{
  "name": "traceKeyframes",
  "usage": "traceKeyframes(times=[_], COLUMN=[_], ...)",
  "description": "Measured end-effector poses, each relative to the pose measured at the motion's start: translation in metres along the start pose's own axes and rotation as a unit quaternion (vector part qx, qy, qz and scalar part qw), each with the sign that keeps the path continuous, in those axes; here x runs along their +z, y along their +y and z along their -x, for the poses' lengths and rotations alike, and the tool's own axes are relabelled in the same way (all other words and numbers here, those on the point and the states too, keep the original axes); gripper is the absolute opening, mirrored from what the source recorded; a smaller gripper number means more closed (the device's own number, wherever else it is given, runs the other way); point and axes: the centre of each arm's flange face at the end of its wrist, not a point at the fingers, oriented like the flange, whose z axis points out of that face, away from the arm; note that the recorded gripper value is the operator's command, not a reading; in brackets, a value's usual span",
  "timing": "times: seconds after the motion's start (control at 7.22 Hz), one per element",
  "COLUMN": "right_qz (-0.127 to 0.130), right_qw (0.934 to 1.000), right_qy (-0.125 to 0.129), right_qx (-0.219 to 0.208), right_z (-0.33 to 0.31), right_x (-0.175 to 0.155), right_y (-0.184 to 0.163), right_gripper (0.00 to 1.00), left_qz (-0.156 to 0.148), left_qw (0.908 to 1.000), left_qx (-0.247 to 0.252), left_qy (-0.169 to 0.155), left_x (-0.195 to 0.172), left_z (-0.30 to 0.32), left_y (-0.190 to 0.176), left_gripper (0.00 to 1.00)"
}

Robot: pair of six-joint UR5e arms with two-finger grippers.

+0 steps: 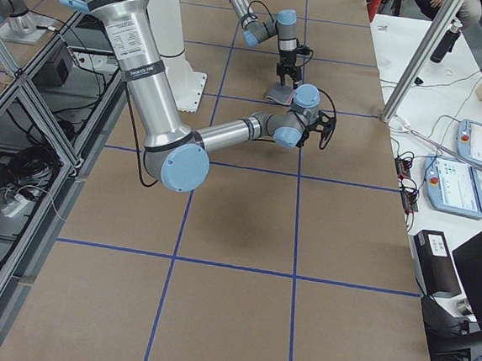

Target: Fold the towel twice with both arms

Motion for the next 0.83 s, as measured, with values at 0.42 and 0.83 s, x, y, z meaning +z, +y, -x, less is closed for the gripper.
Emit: traceKeyframes(times=[0.42,0.83], right_qz=[0.0,0.0], right_qw=[1.0,1.0], right_qy=[0.0,0.001], right_qx=[0.0,0.0], right_z=[0.0,-0.001], right_x=[0.0,0.001], right_y=[0.0,0.0], right_gripper=[1.0,1.0], left_qz=[-0.005,-0.009], left_qw=[0.9999,0.9998], left_qx=[0.003,0.001], left_qy=[-0.015,-0.016], left_x=[0.007,0.005], left_z=[0.02,0.024], left_y=[-0.009,-0.018], left_gripper=[1.0,1.0])
